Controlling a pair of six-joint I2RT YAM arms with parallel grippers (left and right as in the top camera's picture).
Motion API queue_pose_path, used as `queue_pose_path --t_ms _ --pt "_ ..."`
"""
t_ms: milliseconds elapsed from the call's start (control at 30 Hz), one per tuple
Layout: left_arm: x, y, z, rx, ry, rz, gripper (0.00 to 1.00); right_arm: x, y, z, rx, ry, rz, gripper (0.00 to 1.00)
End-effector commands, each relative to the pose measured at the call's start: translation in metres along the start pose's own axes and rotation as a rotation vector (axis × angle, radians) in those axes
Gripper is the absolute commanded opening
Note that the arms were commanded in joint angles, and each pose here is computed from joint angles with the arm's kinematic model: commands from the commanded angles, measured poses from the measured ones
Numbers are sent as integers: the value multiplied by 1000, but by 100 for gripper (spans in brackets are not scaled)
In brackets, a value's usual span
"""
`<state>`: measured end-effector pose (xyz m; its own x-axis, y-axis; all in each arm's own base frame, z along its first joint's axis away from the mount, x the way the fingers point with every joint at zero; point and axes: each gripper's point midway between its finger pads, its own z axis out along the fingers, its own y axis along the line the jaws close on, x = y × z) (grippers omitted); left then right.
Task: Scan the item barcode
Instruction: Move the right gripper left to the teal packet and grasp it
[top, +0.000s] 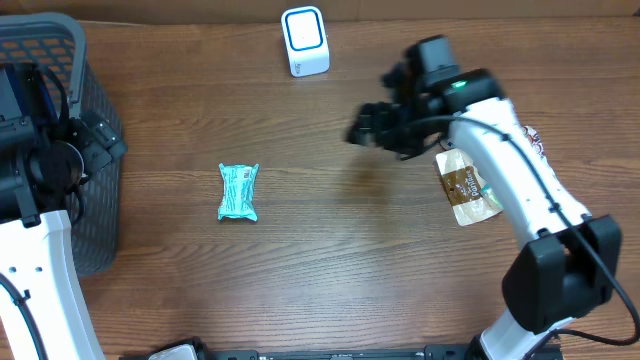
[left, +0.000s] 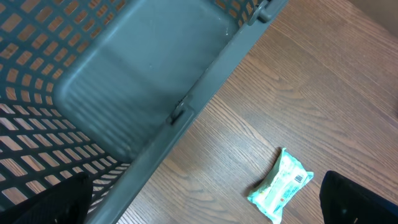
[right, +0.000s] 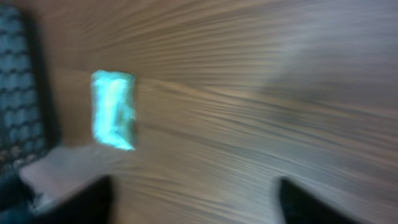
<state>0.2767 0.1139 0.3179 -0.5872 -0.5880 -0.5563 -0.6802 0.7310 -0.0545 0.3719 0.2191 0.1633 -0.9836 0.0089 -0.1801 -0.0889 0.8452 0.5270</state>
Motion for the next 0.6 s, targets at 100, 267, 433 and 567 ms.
queue_pose_path --t_ms 100,267,433,567 --pt "-5 2 -2 -10 -17 -9 100 20 65 51 -81 61 41 100" --pt "-5 2 -2 -10 -17 -9 99 51 88 101 -73 150 65 100" --pt "-5 2 -2 -10 -17 -9 100 76 105 144 -75 201 45 86" --pt "-5 2 -2 -10 -17 -9 100 88 113 171 -82 220 42 73"
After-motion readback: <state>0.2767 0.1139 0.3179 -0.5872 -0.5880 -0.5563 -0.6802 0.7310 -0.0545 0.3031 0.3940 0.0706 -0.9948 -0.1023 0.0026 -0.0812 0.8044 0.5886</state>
